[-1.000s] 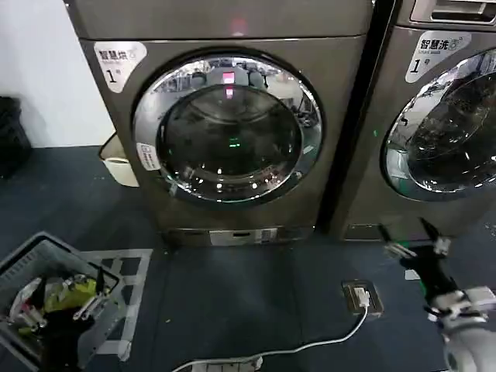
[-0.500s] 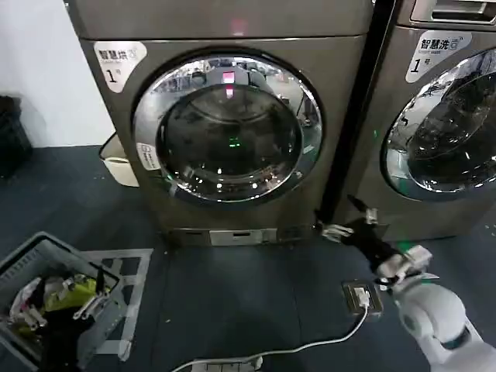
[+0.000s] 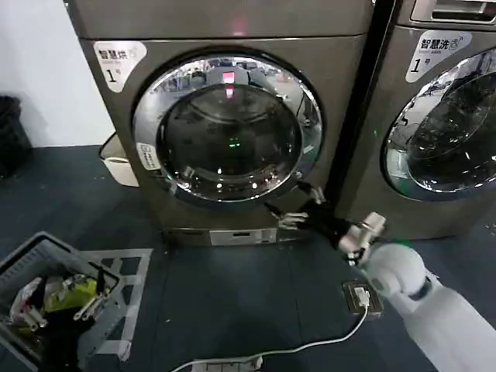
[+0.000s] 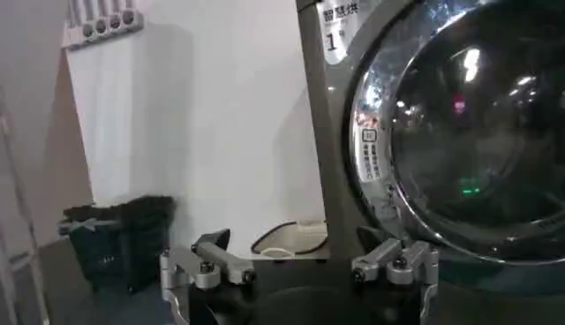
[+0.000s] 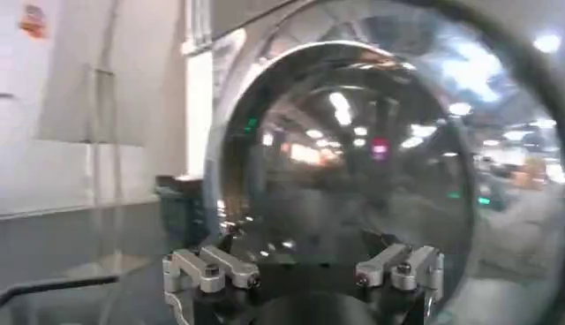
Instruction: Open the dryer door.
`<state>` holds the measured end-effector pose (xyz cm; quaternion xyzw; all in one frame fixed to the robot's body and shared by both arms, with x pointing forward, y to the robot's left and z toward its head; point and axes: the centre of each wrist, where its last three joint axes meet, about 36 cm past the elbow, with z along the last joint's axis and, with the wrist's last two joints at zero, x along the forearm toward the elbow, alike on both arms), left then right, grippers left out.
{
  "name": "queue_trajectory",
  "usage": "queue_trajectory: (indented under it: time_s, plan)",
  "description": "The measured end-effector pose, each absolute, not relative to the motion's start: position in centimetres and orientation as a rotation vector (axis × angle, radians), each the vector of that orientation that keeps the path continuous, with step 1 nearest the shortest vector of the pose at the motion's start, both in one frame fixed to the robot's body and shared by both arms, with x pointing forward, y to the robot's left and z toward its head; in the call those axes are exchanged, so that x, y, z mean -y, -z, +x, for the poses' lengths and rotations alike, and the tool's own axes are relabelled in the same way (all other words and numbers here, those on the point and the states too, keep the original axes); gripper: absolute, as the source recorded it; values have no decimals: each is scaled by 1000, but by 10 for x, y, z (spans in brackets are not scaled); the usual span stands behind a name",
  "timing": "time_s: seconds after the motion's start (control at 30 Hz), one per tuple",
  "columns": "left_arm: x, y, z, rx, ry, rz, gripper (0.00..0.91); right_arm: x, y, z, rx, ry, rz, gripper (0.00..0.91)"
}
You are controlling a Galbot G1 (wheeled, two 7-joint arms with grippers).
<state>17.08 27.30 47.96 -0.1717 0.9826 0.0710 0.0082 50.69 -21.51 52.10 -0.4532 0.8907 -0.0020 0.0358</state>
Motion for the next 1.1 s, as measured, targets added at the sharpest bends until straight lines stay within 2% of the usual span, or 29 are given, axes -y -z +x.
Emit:
queue_trajectory:
  time_s: [1.1]
  plan:
    - [-268, -485, 168, -3066, -221, -534, 907, 90, -525, 602, -2592, 118, -1676, 907]
